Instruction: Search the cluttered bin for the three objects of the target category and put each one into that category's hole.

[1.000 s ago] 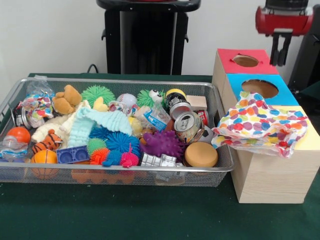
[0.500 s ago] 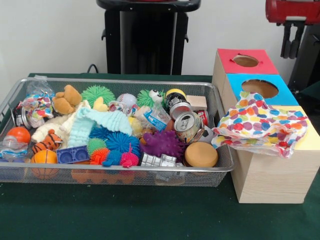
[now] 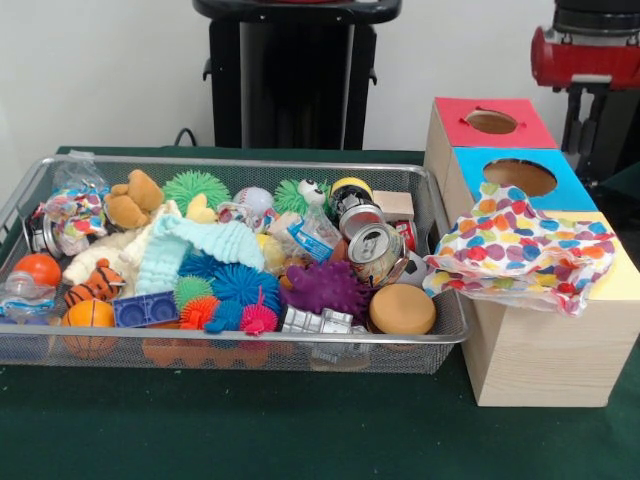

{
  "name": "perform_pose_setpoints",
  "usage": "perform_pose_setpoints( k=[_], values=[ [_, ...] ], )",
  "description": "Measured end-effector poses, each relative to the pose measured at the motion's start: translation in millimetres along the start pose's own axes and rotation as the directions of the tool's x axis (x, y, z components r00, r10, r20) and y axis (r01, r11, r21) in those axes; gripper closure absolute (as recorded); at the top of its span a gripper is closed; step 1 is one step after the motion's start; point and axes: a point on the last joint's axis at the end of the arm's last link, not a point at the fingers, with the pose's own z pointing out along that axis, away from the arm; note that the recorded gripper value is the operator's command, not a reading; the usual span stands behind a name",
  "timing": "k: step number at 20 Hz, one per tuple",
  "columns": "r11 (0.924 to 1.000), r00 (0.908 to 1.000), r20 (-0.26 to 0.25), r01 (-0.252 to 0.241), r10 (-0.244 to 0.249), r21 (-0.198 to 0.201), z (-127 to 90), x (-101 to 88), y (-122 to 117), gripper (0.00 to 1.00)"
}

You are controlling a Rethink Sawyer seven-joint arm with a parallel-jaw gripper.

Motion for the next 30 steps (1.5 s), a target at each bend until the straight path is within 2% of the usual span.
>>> perform_pose_setpoints(
  k=[13, 24, 30],
  values=[
    [1.0000, 0.9996, -0.029, -0.002, 0.002, 0.006, 24, 5.8, -2, 1.00],
    [0.9999, 0.9998, 0.022, -0.005, 0.005, -0.016, 50, -4.3, 1, 1.00],
    [0.9998, 0.9995, 0.030, -0.005, 0.006, -0.020, 55, -4.8, 1, 1.00]
  ],
)
